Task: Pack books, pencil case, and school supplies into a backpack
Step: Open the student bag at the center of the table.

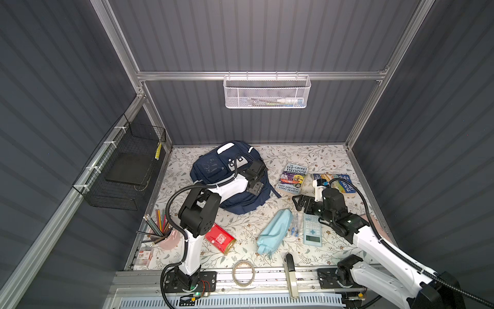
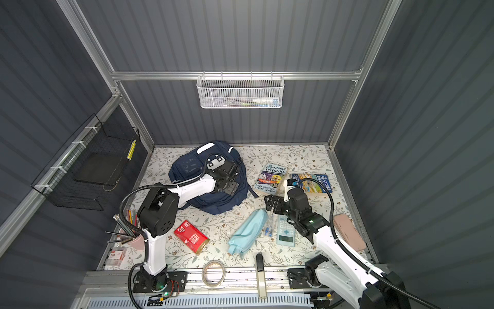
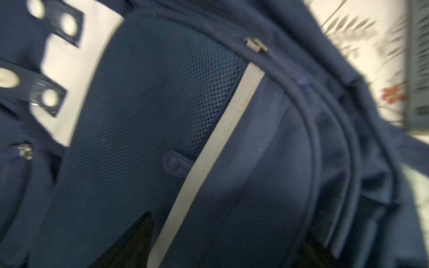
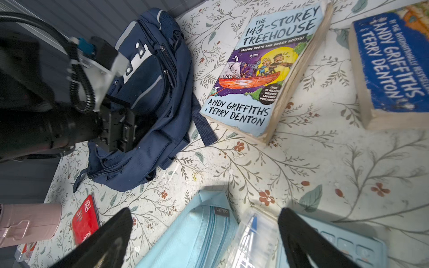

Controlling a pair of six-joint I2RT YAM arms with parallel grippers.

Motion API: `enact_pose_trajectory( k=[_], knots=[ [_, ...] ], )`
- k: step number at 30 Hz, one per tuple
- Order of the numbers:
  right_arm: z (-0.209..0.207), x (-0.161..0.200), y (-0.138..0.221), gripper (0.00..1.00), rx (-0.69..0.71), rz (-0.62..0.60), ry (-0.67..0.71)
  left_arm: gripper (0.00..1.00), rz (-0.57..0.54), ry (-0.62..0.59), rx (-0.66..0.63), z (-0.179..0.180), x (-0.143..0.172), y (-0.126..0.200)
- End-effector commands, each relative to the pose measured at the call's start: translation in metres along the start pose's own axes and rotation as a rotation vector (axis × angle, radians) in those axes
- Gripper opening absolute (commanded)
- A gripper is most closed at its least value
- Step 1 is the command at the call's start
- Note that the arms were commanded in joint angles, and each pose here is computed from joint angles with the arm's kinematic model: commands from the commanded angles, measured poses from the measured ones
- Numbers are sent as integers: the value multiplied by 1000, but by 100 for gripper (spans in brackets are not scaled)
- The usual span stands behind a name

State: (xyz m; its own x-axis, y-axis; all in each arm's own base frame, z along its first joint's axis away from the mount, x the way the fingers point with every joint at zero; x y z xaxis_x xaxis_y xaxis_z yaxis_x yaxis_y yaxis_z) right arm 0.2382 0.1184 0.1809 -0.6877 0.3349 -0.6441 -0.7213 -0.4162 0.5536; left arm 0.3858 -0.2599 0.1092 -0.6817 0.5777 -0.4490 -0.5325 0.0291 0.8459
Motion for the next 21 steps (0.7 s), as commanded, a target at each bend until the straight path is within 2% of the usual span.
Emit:
enact_pose_trajectory(
  k=[1, 3, 4, 5, 7, 8, 12, 16, 21],
  knots=[
    [4, -6, -1, 99, -21, -17, 9, 89, 48, -50, -33, -1, 7, -6],
    [4, -6, -1, 99, -23, -20, 5, 92, 68, -54, -39, -3, 13, -11],
    [5, -7, -2, 99, -26, -24, 4, 82, 73, -50, -34, -4, 15, -12],
    [5, -8, -2, 99, -25, -27, 4, 60, 73, -48, -28, -4, 15, -12],
    [5, -12, -4, 99, -13, -33, -11, 3, 53, -28, -23, -2, 9, -1],
    [4, -15, -5, 99, -3, -34, -24, 0, 34, -15, -19, 1, 4, 8],
    [6, -27, -8, 99, 8, -33, -58, 0, -68, 48, -16, 20, -22, 60],
    [-4, -41, -18, 99, 70, -18, -132, 0, -191, 105, 43, 35, -44, 113],
    [-31, -51, -45, 99, 178, 53, -210, 0, -208, 116, 51, 44, -47, 133]
  ],
)
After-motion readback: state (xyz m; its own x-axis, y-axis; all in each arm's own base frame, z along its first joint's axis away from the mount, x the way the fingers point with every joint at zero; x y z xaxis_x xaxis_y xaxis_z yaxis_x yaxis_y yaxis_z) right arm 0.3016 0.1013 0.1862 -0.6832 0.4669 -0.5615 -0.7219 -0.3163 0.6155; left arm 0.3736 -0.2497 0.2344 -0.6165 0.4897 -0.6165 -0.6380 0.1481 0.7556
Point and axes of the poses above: each gripper's point midway between its finger pads, its own y axis back along the fingers, its own z axis along the line the jaws close on, x = y × z, the point moved 6 cm from there along y, back along the fingers, and after that the axes turned 4 degrees about -y, right-handed, at the moved point
